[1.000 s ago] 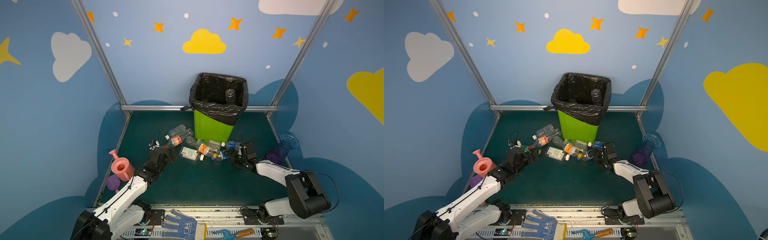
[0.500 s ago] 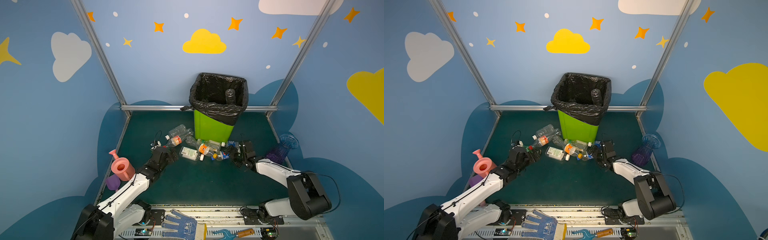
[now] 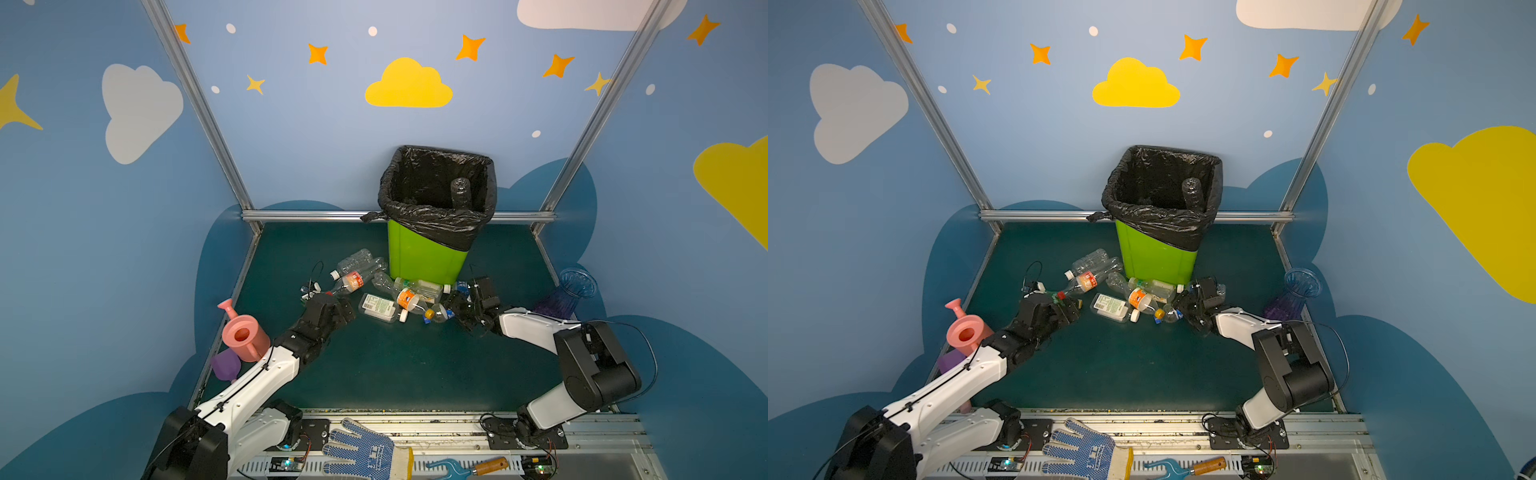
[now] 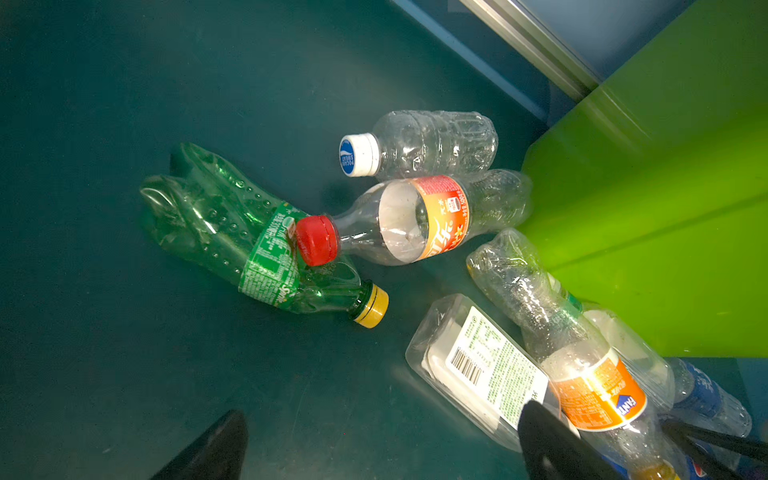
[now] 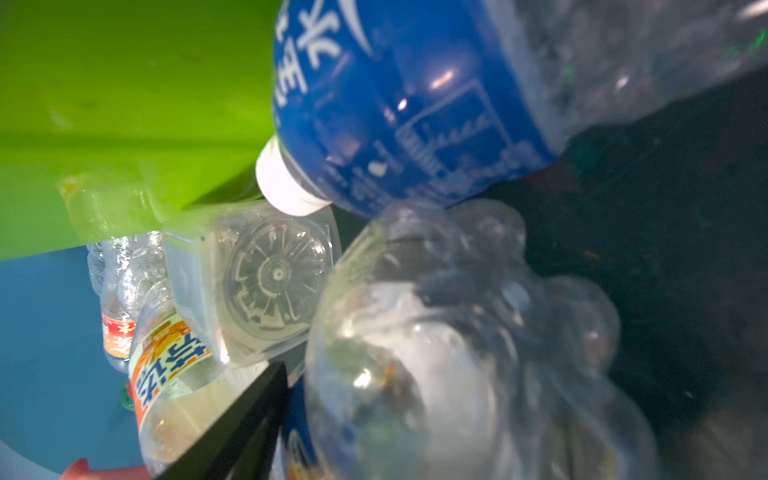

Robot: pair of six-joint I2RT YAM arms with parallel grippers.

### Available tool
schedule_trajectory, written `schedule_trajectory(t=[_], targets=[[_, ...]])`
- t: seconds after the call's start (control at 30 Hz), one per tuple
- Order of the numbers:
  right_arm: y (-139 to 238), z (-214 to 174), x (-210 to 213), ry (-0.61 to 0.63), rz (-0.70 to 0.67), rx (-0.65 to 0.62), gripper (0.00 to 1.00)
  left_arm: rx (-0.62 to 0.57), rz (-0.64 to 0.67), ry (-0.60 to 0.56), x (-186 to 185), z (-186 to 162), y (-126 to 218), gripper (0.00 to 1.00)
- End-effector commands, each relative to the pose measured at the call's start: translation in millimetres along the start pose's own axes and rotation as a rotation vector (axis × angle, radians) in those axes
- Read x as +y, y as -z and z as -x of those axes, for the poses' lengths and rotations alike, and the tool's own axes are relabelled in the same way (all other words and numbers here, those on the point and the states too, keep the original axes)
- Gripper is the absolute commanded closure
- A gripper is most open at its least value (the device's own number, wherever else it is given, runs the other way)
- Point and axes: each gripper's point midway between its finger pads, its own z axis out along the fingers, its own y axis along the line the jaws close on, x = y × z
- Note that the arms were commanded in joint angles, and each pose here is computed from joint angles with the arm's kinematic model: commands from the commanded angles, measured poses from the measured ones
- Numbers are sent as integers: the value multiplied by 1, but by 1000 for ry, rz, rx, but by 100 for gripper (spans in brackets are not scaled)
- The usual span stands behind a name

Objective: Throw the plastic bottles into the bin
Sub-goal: 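Lower the right gripper to the pile and grasp the blue-labelled Pepsi bottle, then lift the Pepsi bottle with the right gripper and drop it into the bin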

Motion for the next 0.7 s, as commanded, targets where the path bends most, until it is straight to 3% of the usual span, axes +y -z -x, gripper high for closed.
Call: schedule_trajectory(t=[0.0,0.17,0.47,0.67], targets=[[3,-4,-12,36,-60,8,30,-8,26,-7,7,0,0,0],[7,-10,-16,58,-61,32,43,0,23,-7,5,-1,-2,0],[28,-25,-19,100,-30,54,51,-1,21,-5,3,0,-2,0],[64,-10,12,201,63,-32,52,1,29,-3,4,0,-5,0]])
